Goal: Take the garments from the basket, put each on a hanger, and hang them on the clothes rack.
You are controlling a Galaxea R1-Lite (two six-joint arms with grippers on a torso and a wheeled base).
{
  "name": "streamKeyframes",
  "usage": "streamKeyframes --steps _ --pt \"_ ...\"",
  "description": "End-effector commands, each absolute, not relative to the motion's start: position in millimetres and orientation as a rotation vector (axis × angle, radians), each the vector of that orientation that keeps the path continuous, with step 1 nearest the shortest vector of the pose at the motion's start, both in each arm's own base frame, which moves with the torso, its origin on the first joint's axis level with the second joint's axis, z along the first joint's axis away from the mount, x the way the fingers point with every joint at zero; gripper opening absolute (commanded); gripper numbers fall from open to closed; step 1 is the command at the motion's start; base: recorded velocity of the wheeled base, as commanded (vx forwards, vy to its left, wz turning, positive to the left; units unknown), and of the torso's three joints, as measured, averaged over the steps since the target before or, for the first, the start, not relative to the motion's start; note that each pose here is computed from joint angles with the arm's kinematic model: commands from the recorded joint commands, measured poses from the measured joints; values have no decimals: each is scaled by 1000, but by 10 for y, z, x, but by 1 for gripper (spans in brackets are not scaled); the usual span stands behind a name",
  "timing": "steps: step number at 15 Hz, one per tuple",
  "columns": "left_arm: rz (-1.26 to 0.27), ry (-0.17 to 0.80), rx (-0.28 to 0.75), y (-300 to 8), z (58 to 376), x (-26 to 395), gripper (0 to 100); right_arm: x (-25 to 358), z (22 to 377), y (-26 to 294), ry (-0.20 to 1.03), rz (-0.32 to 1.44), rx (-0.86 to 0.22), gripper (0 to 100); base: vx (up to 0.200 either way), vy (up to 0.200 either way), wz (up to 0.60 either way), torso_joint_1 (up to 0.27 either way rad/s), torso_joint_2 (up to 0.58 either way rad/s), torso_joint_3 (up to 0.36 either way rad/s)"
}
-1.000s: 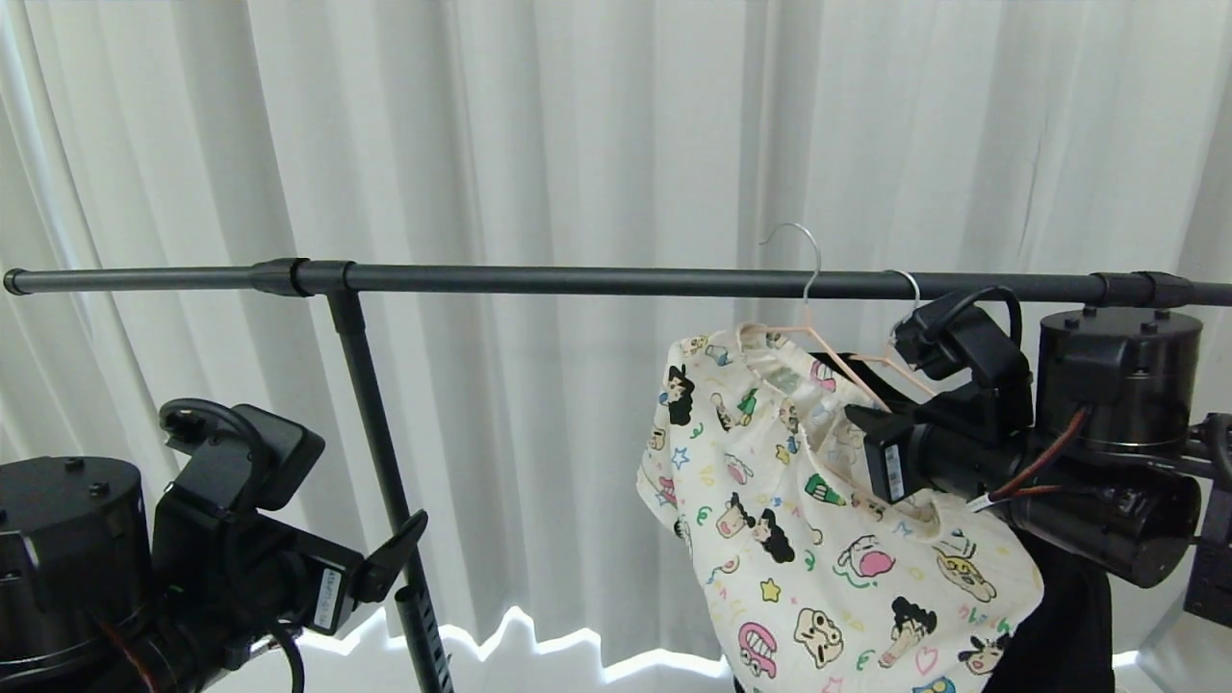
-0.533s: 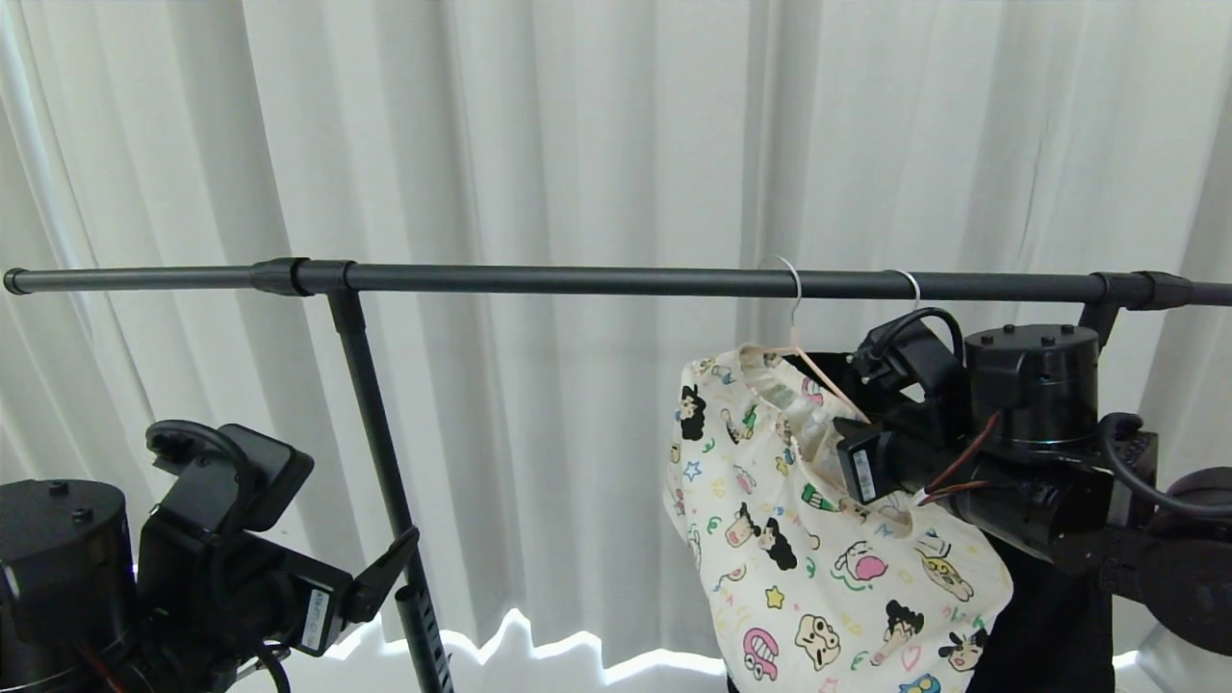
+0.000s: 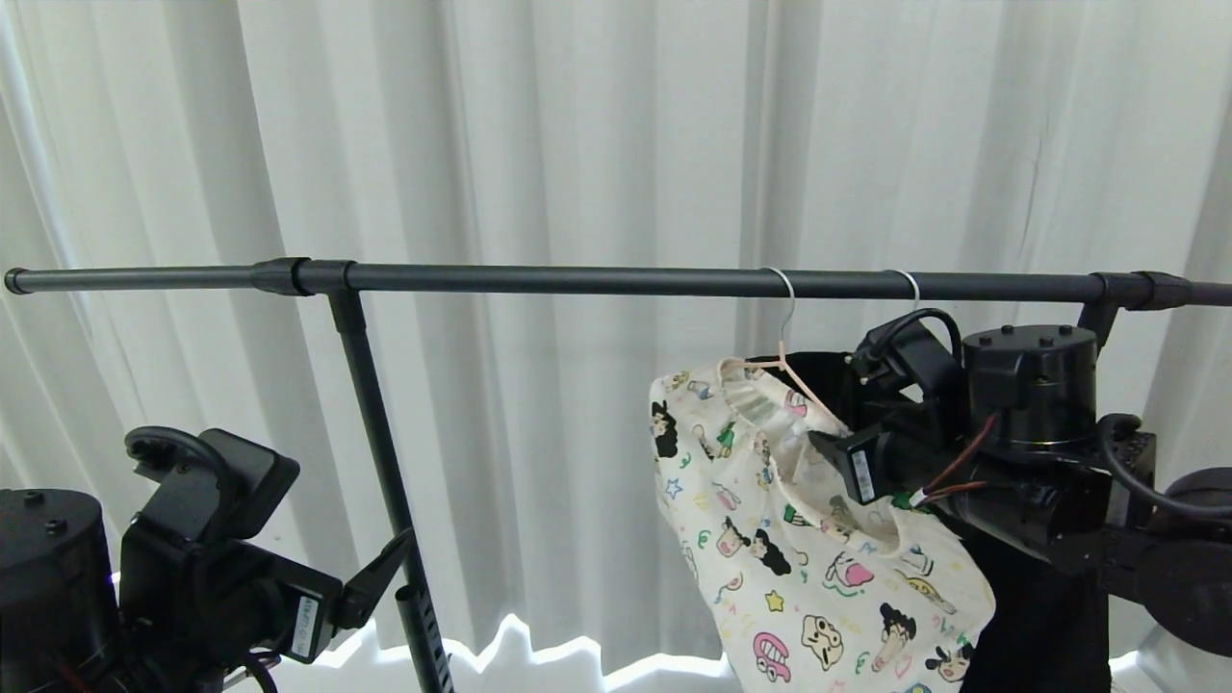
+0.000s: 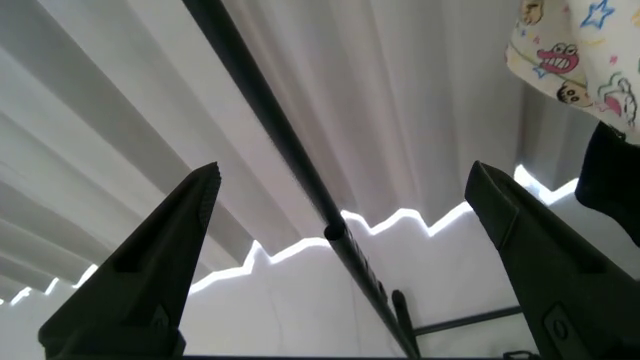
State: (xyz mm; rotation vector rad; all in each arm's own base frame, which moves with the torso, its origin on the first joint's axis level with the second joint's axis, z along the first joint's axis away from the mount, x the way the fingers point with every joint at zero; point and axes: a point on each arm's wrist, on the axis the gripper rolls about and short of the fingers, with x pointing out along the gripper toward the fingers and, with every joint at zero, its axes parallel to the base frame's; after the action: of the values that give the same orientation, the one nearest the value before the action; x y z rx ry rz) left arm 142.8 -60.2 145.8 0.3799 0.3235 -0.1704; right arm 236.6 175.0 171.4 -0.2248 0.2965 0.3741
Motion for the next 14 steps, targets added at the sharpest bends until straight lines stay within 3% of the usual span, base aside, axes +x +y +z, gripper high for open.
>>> streamKeyframes --steps 1,5,12,14 --pt "-165 313 375 -589 1475 1414 100 2250 1904 1663 237 374 -195 100 0 0 0 0 0 0" --pt "-109 319 365 -511 1485 1446 100 1895 2219 1422 126 392 -145 100 0 0 0 0 0 0" --pt "-40 300 349 -426 1541 1454 100 1522 2402 1116 27 385 -102 100 -200 0 0 -3 2 2" --pt "-2 288 339 -360 1567 1424 100 1470 2333 958 55 334 -153 100 -200 0 0 -2 0 5"
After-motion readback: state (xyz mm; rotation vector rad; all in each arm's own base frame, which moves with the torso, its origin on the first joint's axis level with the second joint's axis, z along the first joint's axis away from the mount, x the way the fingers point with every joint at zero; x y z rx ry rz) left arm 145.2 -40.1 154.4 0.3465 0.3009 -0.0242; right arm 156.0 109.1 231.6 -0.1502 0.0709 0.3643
